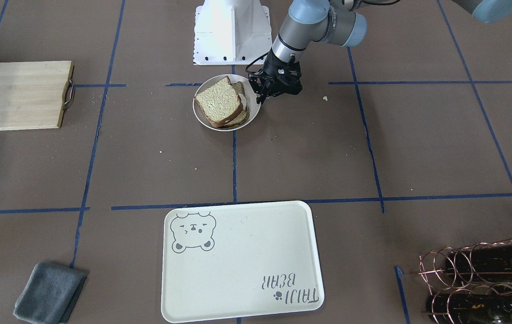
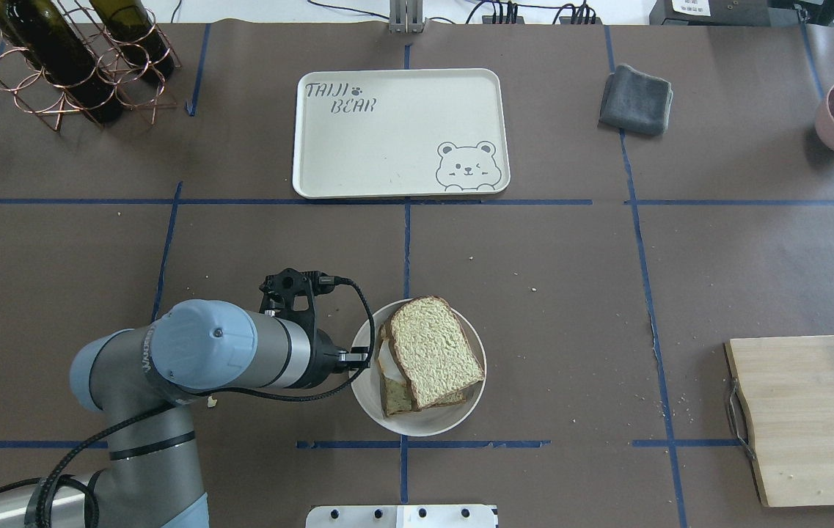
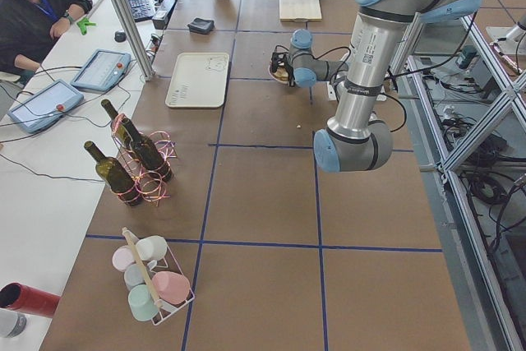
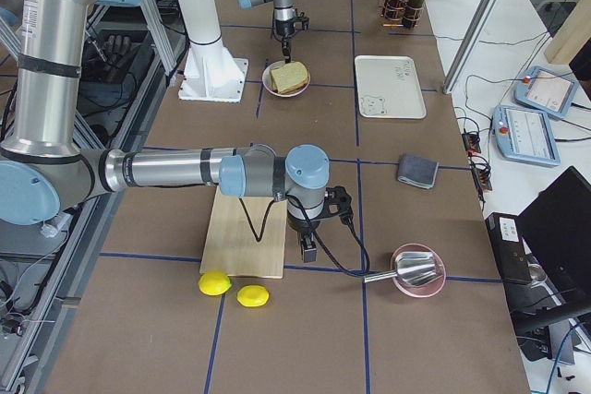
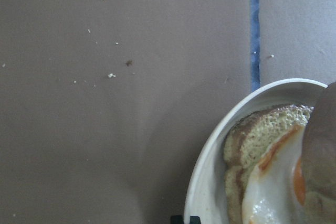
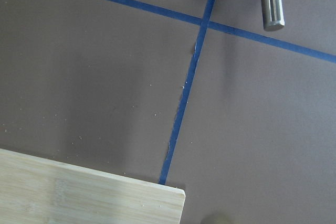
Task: Make sandwich and place on tray
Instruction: 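Lift the plate with the left gripper and carry it onto the bear tray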
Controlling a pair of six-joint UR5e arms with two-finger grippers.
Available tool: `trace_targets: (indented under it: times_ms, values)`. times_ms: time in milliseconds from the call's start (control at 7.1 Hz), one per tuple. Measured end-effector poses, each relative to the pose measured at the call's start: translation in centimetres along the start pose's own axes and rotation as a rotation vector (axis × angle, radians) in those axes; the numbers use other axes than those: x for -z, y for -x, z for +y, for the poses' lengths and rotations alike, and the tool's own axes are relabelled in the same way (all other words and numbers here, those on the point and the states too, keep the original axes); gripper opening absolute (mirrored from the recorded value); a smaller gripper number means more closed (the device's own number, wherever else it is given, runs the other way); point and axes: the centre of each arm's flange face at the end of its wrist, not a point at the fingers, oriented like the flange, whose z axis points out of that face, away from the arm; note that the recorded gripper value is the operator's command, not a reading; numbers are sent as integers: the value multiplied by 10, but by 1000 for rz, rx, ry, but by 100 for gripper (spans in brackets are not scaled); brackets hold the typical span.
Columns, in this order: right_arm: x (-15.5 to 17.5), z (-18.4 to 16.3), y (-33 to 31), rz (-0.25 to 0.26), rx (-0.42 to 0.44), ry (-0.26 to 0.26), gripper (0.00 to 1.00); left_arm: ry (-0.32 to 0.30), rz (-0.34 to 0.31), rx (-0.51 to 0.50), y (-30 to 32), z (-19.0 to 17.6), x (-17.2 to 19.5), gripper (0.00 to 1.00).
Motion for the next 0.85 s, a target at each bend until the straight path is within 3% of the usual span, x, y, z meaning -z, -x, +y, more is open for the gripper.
trace_targets:
  times_ms: [423, 845]
  values:
    - [-1, 0, -1, 1, 4, 2, 100, -40, 48, -35, 17, -101, 48, 0]
    - [-1, 0, -1, 4, 16, 1, 100, -62, 10, -80, 23, -244, 64, 0]
